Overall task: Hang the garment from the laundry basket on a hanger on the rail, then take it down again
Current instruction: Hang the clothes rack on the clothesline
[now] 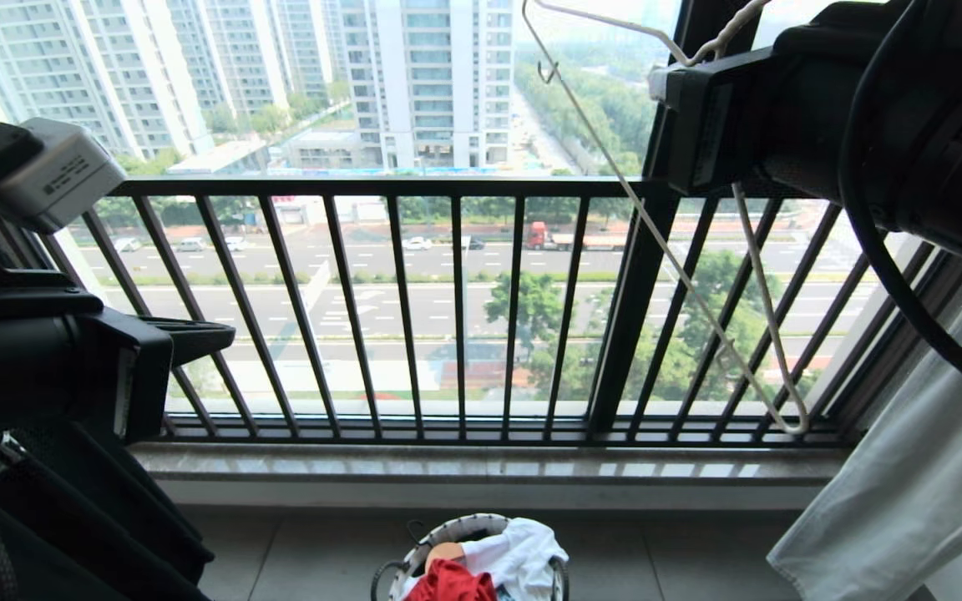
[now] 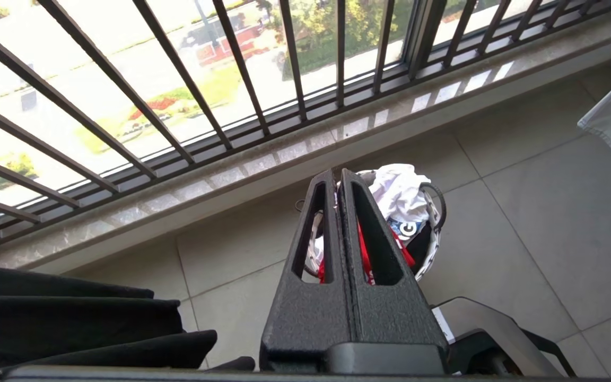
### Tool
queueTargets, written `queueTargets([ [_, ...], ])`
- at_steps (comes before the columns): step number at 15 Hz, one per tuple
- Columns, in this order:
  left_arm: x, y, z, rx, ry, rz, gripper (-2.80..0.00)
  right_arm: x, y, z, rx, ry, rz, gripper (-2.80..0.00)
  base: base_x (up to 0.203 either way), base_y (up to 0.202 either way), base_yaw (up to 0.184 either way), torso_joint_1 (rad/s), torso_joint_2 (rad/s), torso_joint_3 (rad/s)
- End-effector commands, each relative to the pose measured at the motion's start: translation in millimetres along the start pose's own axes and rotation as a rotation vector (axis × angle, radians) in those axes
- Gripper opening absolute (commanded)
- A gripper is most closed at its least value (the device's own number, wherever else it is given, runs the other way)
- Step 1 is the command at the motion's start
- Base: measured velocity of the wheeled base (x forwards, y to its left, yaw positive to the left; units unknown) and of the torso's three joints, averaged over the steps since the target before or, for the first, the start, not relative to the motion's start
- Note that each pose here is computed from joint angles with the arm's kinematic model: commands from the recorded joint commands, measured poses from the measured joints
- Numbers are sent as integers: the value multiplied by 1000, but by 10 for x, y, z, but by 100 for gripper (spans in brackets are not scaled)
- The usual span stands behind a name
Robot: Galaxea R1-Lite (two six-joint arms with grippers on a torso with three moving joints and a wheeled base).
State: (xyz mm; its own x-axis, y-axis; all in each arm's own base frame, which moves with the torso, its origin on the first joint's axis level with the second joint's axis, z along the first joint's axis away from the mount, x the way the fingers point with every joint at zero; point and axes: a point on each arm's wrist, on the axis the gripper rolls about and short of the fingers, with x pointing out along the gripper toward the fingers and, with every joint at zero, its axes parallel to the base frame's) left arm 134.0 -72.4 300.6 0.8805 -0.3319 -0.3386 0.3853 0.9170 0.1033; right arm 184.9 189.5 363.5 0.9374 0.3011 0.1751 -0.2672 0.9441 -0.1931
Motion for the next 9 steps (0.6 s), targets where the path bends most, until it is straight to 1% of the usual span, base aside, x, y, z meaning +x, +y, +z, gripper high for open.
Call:
queueTargets([
  [1,-33,3,-3,1,-7,1,-280,43,19,71,-1,-5,-6,-280,0,0,0,0,0,0],
  [3,-27,2,-3,1,-5,0,-280,31,-8,166,0,-8,-8,-280,0,0,0,0,0,0],
  [5,-21,0,-18,4,0,0,-280,56,1,202,-12,9,-3,-280,0,0,0,0,0,0],
  [7,-53,4,-17,21,-10,-1,-280,106,34,189,-36,32,-1,-280,0,0,0,0,0,0],
  [9,-84,7,-25,34,-16,-2,-280,161,85,125,-76,83,5,-280,0,0,0,0,0,0],
])
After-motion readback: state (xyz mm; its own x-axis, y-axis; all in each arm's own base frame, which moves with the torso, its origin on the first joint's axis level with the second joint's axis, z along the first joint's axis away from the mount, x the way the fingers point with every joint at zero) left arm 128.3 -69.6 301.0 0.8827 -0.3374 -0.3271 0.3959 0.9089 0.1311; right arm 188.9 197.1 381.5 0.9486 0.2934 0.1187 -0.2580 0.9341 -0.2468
